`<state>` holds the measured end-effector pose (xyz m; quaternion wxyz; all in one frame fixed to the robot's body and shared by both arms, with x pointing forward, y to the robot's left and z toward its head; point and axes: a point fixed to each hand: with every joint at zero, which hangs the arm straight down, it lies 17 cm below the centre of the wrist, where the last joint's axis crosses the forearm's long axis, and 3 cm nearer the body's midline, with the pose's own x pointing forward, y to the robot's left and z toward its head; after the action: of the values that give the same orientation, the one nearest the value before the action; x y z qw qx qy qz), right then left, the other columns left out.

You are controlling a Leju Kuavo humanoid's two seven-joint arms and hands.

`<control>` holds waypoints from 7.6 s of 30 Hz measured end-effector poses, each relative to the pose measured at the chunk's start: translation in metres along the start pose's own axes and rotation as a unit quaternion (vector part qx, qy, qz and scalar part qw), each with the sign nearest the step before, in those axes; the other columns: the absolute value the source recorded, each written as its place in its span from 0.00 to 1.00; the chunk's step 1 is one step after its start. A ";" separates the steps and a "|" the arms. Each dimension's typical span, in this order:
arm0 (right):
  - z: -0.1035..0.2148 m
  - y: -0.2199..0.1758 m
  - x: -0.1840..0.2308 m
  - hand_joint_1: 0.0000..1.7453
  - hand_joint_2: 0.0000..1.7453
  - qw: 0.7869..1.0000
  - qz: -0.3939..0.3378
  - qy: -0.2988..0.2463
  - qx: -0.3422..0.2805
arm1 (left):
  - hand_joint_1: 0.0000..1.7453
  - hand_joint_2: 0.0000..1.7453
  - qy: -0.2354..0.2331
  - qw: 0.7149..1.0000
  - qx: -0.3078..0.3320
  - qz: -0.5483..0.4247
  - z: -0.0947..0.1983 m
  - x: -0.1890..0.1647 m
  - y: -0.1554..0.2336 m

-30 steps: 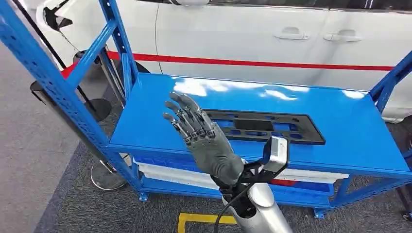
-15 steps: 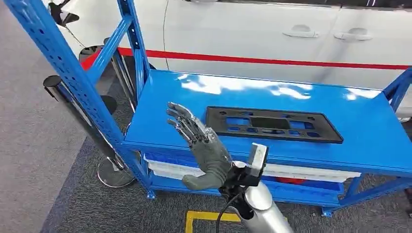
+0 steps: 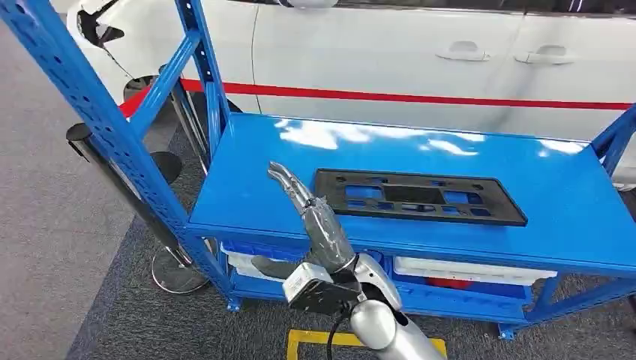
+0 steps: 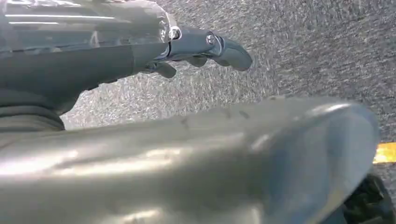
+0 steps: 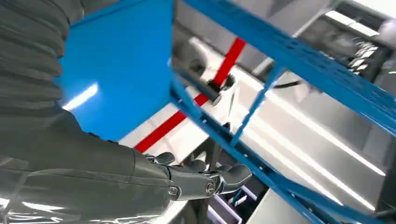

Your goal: Take the parts from the cabinet and place them on the table.

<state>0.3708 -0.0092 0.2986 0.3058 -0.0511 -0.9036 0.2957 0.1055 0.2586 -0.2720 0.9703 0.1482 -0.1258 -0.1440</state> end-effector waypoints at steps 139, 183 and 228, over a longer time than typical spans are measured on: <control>0.092 -0.015 -0.299 0.00 1.00 0.708 0.512 0.304 0.380 | 0.00 0.00 -0.003 0.999 0.037 0.024 -0.010 0.000 0.036; 0.090 -0.015 -0.307 1.00 1.00 0.695 0.516 0.297 0.403 | 0.00 0.00 -0.013 0.999 0.039 0.023 -0.011 0.008 0.040; -0.161 -0.298 -0.131 1.00 1.00 0.681 0.704 0.200 0.009 | 0.00 1.00 -0.042 0.998 0.015 0.043 0.000 0.017 0.006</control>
<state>0.5968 -0.2084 0.5013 0.1812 -0.7274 -0.5159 0.4146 0.1226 0.2583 -0.2667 0.9673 0.1505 -0.1748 -0.1059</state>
